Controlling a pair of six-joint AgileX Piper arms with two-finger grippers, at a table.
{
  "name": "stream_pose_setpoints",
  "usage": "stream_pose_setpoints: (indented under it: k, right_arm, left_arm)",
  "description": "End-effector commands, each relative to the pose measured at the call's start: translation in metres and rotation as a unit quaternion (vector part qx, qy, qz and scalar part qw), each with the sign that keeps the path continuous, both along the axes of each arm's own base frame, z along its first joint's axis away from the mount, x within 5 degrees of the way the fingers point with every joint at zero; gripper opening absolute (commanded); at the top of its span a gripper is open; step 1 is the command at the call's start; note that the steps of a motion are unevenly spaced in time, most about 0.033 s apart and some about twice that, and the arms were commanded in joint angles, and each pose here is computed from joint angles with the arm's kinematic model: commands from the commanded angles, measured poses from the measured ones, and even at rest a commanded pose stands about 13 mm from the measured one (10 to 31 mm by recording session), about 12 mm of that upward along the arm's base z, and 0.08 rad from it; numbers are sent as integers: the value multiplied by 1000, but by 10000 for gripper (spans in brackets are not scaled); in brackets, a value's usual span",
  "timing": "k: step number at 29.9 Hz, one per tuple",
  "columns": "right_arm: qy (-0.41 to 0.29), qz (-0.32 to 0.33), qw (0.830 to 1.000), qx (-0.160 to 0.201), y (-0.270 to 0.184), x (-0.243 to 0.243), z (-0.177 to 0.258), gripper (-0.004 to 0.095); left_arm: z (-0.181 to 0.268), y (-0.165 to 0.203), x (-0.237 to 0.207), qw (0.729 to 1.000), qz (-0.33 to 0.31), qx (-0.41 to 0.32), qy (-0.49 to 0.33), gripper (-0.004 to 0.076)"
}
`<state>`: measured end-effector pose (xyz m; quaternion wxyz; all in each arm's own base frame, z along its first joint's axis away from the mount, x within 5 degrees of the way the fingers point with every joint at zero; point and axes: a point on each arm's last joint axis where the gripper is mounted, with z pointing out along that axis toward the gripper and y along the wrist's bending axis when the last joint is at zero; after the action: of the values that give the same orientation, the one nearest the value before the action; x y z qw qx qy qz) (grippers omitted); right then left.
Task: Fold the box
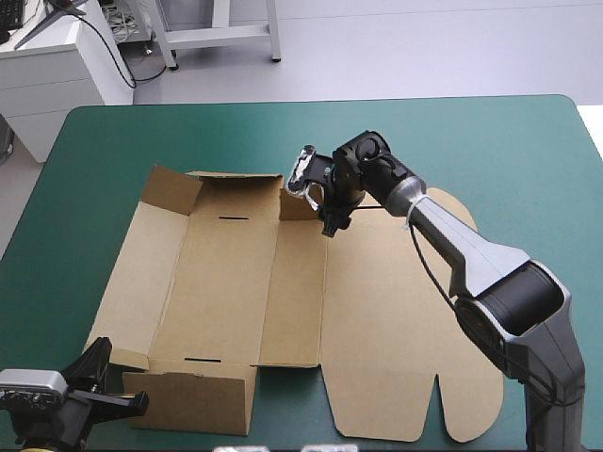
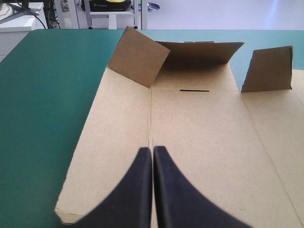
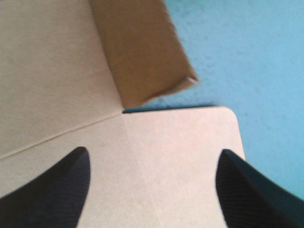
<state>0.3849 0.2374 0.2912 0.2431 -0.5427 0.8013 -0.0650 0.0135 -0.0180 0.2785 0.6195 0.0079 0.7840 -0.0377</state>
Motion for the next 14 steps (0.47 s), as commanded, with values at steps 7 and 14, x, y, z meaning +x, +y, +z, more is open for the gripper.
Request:
stream_pose_setpoints:
  k: [7, 14]
  right_arm:
    - [-47, -308, 943, 116, -56, 7, 54, -6]
    - [80, -380, 909, 153, -103, 11, 45, -19]
  left_arm:
    - [13, 0, -2, 999, 2, -10, -49, -8]
    - [13, 0, -2, 999, 2, -10, -49, 34]
